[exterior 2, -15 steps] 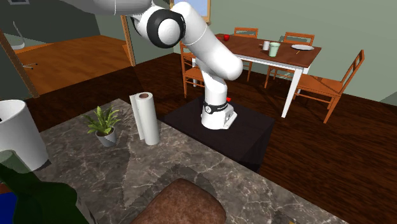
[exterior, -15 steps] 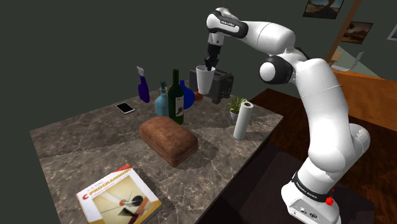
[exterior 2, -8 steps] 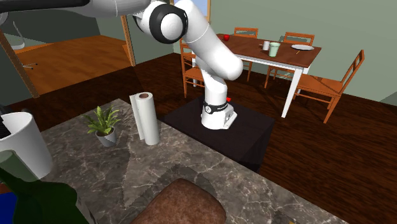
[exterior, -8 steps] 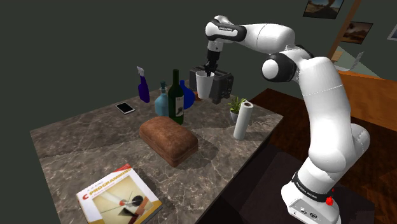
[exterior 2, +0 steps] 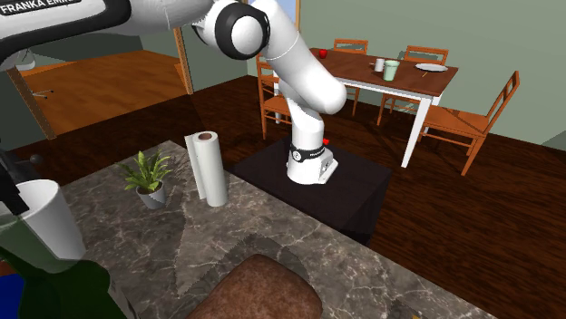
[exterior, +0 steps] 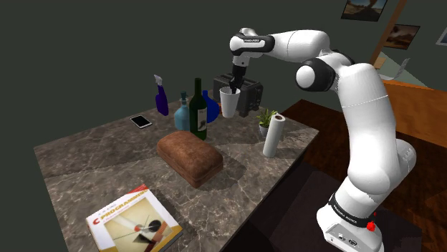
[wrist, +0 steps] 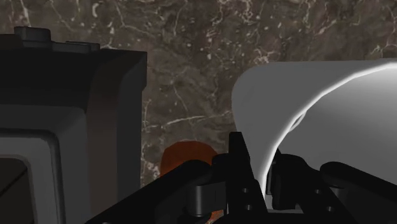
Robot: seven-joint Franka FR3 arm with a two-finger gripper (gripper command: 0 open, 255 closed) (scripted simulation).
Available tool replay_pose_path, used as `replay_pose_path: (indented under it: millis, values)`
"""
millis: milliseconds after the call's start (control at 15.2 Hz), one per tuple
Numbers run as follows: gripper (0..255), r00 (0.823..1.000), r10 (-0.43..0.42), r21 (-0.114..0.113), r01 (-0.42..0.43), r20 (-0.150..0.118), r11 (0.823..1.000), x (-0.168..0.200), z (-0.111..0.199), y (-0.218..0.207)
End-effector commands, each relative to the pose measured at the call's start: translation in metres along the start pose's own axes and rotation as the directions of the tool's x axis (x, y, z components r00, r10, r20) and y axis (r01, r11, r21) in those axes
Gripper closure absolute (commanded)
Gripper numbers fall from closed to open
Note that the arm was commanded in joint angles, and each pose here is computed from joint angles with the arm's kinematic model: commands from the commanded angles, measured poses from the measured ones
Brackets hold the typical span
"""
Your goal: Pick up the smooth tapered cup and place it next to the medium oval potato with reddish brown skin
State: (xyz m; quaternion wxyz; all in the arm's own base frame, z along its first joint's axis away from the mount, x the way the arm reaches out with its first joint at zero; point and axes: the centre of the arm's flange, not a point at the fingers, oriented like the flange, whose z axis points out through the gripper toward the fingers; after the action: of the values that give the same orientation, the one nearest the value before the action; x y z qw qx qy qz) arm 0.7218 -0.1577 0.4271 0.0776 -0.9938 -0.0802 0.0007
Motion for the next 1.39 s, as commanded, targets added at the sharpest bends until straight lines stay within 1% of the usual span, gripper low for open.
replay_pose_path:
  millis: [0,396,924,990,1320]
  values:
    - [255,1.000,0.000,0.000,0.000,-0.001,1.000,-0.001,0.010,0.001]
    - [255,1.000,0.000,0.000,0.000,-0.001,1.000,-0.001,0.042,0.006]
    - [255,1.000,0.000,0.000,0.000,-0.001,1.000,-0.001,0.042,0.006]
    - [0,1.000,0.000,0.000,0.000,-0.001,1.000,-0.001,0.042,0.006]
    - [0,1.000,0.000,0.000,0.000,-0.001,1.000,-0.001,0.042,0.006]
